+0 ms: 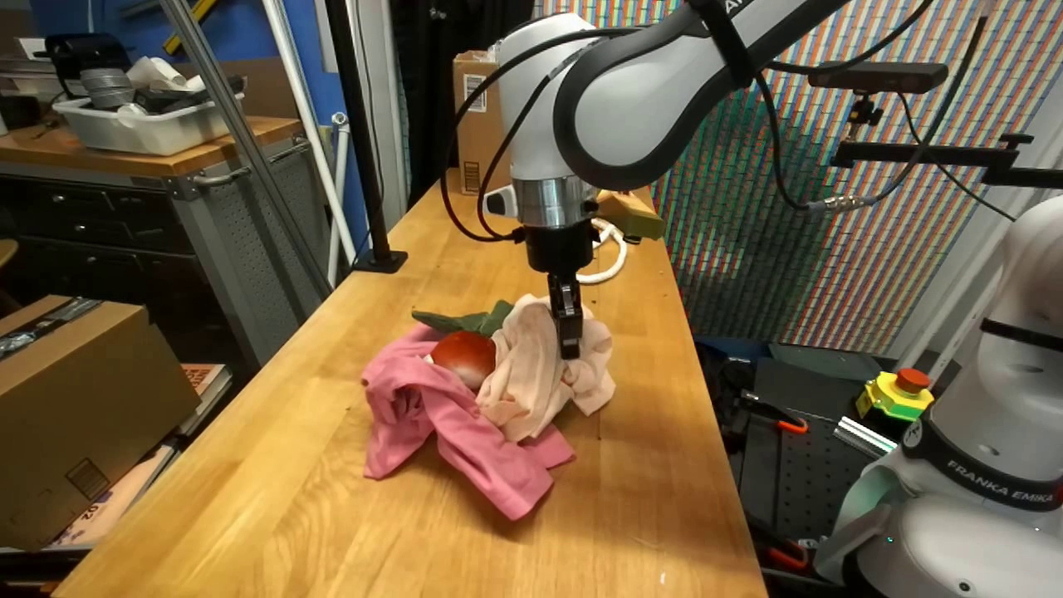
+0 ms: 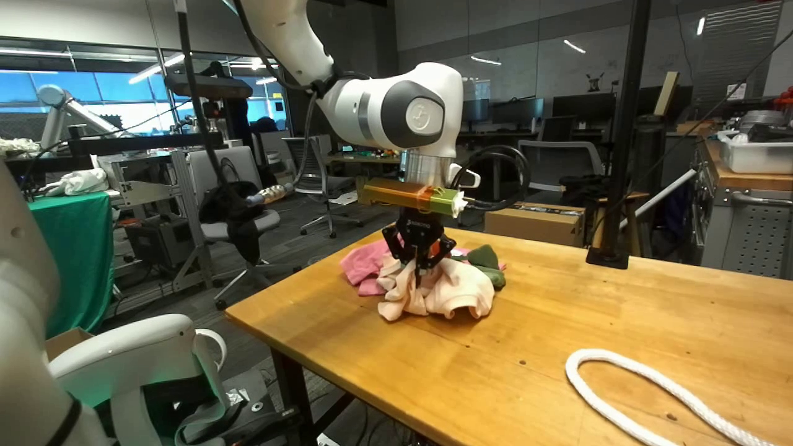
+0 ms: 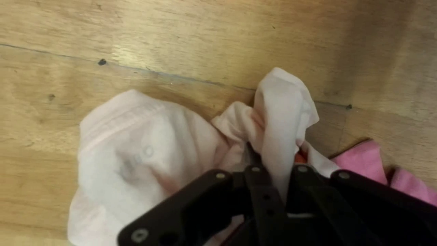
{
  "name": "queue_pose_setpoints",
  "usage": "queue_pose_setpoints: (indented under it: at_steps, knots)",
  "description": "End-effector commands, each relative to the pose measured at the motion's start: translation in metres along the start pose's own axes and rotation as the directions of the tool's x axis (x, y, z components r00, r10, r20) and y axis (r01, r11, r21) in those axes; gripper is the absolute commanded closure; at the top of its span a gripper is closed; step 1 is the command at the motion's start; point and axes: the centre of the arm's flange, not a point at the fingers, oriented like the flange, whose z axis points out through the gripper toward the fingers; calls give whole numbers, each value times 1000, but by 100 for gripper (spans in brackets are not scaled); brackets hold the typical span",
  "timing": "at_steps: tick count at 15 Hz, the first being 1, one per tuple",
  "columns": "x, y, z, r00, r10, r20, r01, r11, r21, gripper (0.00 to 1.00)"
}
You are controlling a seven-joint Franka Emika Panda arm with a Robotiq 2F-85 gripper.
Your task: Separate the objects on the table.
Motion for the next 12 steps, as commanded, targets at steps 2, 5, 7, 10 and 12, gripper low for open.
queue_pose_setpoints:
  at_steps: [2, 5, 7, 10, 12]
  knots:
    - [-11, 6, -28, 997, 36, -64, -39, 999, -35, 98]
    - [-16, 10, -61, 988, 64, -138, -75, 994, -77, 98]
    - [-20, 10, -87, 970, 93, -223, -117, 988, -96, 98]
    - [-23, 12, -124, 924, 147, -353, -196, 975, -107, 98]
    - [-22, 17, -142, 883, 186, -431, -258, 959, -114, 98]
